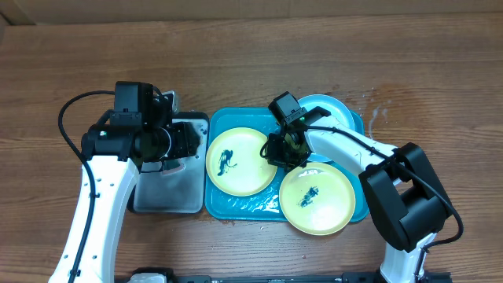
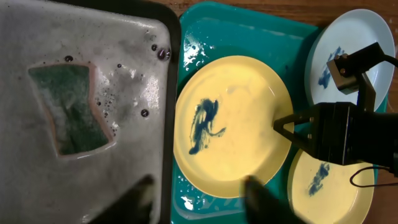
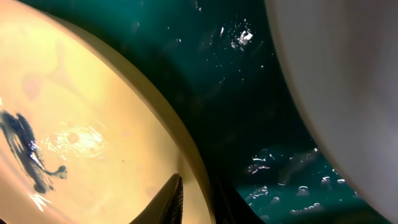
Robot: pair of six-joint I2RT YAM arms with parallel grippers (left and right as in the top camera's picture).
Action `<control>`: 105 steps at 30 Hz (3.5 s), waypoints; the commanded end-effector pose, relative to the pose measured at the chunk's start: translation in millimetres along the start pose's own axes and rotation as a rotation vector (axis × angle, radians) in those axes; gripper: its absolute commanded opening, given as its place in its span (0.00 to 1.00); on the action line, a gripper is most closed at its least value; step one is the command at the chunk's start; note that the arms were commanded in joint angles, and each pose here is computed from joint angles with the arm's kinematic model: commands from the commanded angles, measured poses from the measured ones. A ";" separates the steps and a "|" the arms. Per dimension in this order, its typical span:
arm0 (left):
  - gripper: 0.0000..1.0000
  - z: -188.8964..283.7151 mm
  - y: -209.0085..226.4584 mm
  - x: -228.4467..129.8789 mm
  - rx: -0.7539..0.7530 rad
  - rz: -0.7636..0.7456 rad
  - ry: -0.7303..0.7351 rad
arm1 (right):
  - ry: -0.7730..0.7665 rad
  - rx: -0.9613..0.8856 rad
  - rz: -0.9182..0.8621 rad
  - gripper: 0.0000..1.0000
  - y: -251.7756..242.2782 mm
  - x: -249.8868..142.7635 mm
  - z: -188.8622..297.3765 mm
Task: Clean dirty plates on tray and stack at the side
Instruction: 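Move the right gripper to the left yellow plate's rim and grasp it, then lower the left gripper into the grey tray and grasp the sponge, then lift the sponge with the left gripper out of the soapy water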
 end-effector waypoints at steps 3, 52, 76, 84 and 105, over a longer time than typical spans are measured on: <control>0.27 2.6 17.9 -1.8 0.122 0.038 0.024 | 0.023 -0.026 -0.007 0.20 -3.5 -4.0 -10.9; 0.29 -80.3 100.2 -24.4 0.510 0.274 0.136 | 0.025 -0.028 0.001 0.28 -4.4 -3.7 -10.7; 0.34 -87.6 99.3 -10.8 0.456 0.239 0.196 | 0.023 -0.026 0.002 0.28 -3.8 -3.5 -10.7; 0.33 -83.0 93.0 -4.1 0.422 0.238 0.181 | 0.023 -0.026 0.002 0.28 -3.9 -3.4 -10.7; 0.34 -107.0 98.4 -31.4 0.421 0.238 0.259 | 0.026 -0.029 0.001 0.28 -4.6 -4.0 -10.7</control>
Point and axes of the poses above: each gripper's point midway between its finger pads, its own z axis back along the fingers, its own y axis along the line the jaws close on, x = y × z, the point moved 3 cm from there along z, back along the fingers, and after that the axes turned 14 degrees about -z, right-handed, at the moved point
